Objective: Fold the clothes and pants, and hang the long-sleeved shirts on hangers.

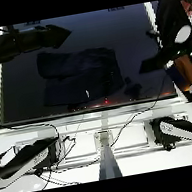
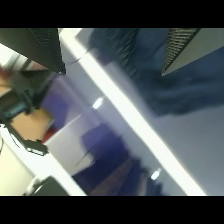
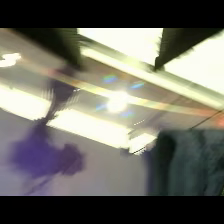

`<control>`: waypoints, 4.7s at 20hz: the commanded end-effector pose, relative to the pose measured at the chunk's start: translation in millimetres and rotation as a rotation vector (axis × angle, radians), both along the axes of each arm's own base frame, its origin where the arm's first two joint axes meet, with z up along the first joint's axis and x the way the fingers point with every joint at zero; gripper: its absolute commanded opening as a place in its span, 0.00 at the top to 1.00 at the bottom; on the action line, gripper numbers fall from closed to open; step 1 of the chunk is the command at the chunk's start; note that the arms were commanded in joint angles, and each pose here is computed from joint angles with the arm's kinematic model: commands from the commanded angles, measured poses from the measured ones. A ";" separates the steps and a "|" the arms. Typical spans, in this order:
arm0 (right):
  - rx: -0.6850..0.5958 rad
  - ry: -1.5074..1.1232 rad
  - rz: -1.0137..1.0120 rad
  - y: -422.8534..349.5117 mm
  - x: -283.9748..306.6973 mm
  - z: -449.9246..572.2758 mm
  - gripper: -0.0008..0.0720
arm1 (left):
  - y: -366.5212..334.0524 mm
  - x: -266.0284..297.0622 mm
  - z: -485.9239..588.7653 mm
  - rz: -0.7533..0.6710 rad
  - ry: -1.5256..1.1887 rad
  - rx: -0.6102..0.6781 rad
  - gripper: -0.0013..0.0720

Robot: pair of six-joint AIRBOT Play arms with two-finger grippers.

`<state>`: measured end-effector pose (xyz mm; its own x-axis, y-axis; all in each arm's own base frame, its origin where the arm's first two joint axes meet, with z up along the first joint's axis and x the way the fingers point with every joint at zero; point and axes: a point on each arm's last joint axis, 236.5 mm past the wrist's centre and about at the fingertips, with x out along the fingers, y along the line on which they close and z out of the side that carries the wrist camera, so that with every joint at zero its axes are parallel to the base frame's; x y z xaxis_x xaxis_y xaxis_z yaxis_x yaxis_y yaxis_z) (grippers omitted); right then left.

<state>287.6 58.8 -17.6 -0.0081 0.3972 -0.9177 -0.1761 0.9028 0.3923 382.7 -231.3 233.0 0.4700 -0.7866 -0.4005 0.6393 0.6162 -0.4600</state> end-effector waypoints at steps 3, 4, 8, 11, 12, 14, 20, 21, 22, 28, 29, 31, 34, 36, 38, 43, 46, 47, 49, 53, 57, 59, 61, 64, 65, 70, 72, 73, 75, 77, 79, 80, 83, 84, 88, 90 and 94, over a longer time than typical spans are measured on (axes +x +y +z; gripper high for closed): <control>0.222 0.034 -0.219 50.2 -11.7 -53.6 0.25 | 106.2 14.5 -56.3 0.177 0.144 0.239 0.04; 0.253 0.040 -0.245 58.5 -8.6 -55.8 0.25 | 126.1 10.1 -66.3 0.197 0.191 0.260 0.04; 0.367 0.110 -0.336 86.2 4.9 -66.6 0.25 | 183.2 -25.9 -119.0 0.240 0.436 0.250 0.04; 0.379 0.165 -0.376 89.1 5.6 -83.6 0.25 | 204.6 -47.9 -165.9 0.295 0.588 0.204 0.04; 0.367 0.160 -0.389 86.6 8.3 -89.2 0.25 | 207.7 -56.4 -180.2 0.304 0.634 0.190 0.04; 0.350 0.134 -0.412 82.1 15.7 -94.0 0.28 | 209.3 -75.9 -206.7 0.294 0.708 0.172 0.04; 0.321 0.073 -0.449 73.2 30.4 -99.0 0.85 | 244.8 -140.2 -282.5 0.351 0.910 0.271 0.04; 0.321 0.072 -0.438 73.7 29.3 -99.0 0.90 | 248.1 -149.5 -289.5 0.369 0.942 0.250 0.04; 0.324 0.071 -0.423 74.7 27.9 -98.4 0.94 | 250.2 -157.5 -295.3 0.377 0.960 0.232 0.04; 0.322 0.063 -0.418 74.3 28.7 -98.5 0.94 | 234.2 -175.6 -334.3 0.401 0.948 0.155 0.12; 0.323 0.064 -0.416 74.5 28.2 -98.4 0.94 | 233.9 -167.7 -340.0 0.451 0.927 0.130 0.12; 0.323 0.065 -0.416 74.6 28.1 -98.4 0.94 | 224.7 -160.4 -343.7 0.470 0.918 0.060 0.15; 0.322 0.064 -0.417 74.4 28.4 -98.5 0.94 | 208.3 -150.3 -349.2 0.434 0.917 -0.002 0.22; 0.323 0.065 -0.415 74.6 28.0 -98.4 0.94 | 200.8 -144.2 -356.1 0.415 0.907 -0.006 0.36; 0.323 0.065 -0.415 74.7 27.9 -98.1 0.94 | 200.3 -136.8 -364.3 0.438 0.900 0.003 0.36; 0.321 0.054 -0.388 74.8 26.9 -98.3 0.94 | 203.4 -114.8 -361.0 0.500 0.842 -0.040 0.92; 0.326 0.026 -0.337 76.6 25.0 -92.0 0.94 | 200.7 -102.1 -350.0 0.492 0.796 -0.083 0.98; 0.329 -0.016 -0.302 76.9 27.1 -83.4 0.94 | 197.7 -95.2 -339.4 0.465 0.767 -0.105 0.98; 0.330 -0.127 -0.251 76.0 37.2 -54.7 0.94 | 193.4 -76.1 -302.9 0.394 0.680 -0.149 0.98; 0.365 -0.468 -0.122 80.5 69.0 66.6 0.94 | 206.2 -26.6 -173.7 0.335 0.312 -0.106 0.98; 0.392 -0.897 -0.020 85.7 66.8 240.5 0.94 | 202.0 -16.4 18.9 0.383 -0.213 -0.098 0.98; 0.433 -1.098 0.019 92.5 40.8 326.6 0.94 | 193.9 -38.7 106.5 0.432 -0.456 -0.105 0.98; 0.445 -1.265 0.060 96.4 4.4 391.3 0.94 | 189.7 -76.9 180.7 0.527 -0.693 -0.082 0.98; 0.478 -1.394 0.069 100.5 -46.7 445.1 0.94 | 196.1 -140.6 248.9 0.720 -0.971 -0.046 0.98; 0.518 -1.403 0.059 103.5 -60.9 454.7 0.94 | 197.6 -163.2 264.6 0.776 -1.052 -0.025 0.98; 0.692 -1.359 0.056 119.2 -90.3 472.9 0.94 | 208.4 -240.8 305.7 0.988 -1.313 0.078 0.98; 0.687 -1.283 0.006 115.5 -68.0 459.5 0.94 | 212.6 -214.5 290.0 0.955 -1.239 0.115 0.98; 0.685 -1.219 -0.027 113.6 -51.1 446.1 0.94 | 211.4 -189.7 272.4 0.899 -1.158 0.134 0.98; 0.681 -1.059 -0.093 110.8 -11.5 403.4 0.94 | 205.0 -127.6 213.6 0.729 -0.901 0.145 0.98; 0.662 -0.891 -0.165 107.7 35.2 343.5 0.94 | 209.8 -70.0 144.9 0.604 -0.611 0.092 0.98; 0.635 -0.755 -0.262 110.7 86.2 274.1 0.94 | 220.7 -13.4 75.2 0.547 -0.390 0.053 0.98; 0.603 -0.707 -0.309 115.4 110.8 235.9 0.94 | 218.2 11.2 37.4 0.510 -0.288 0.048 0.98; 0.423 -0.634 -0.374 132.8 172.6 118.4 0.94 | 173.8 62.3 -91.1 0.339 0.014 0.075 0.98; 0.390 -0.623 -0.400 132.3 186.2 94.0 0.94 | 160.7 67.4 -123.0 0.300 0.089 0.085 0.98; 0.333 -0.618 -0.483 91.5 217.4 69.9 0.94 | 148.5 67.4 -161.9 0.300 0.244 0.066 0.98; 0.299 -0.610 -0.464 64.5 219.0 73.9 0.94 | 142.0 54.1 -145.3 0.291 0.276 0.029 0.98; 0.219 -0.433 -0.315 24.9 179.1 63.2 0.94 | 105.2 -27.7 -127.9 0.075 0.458 0.051 0.98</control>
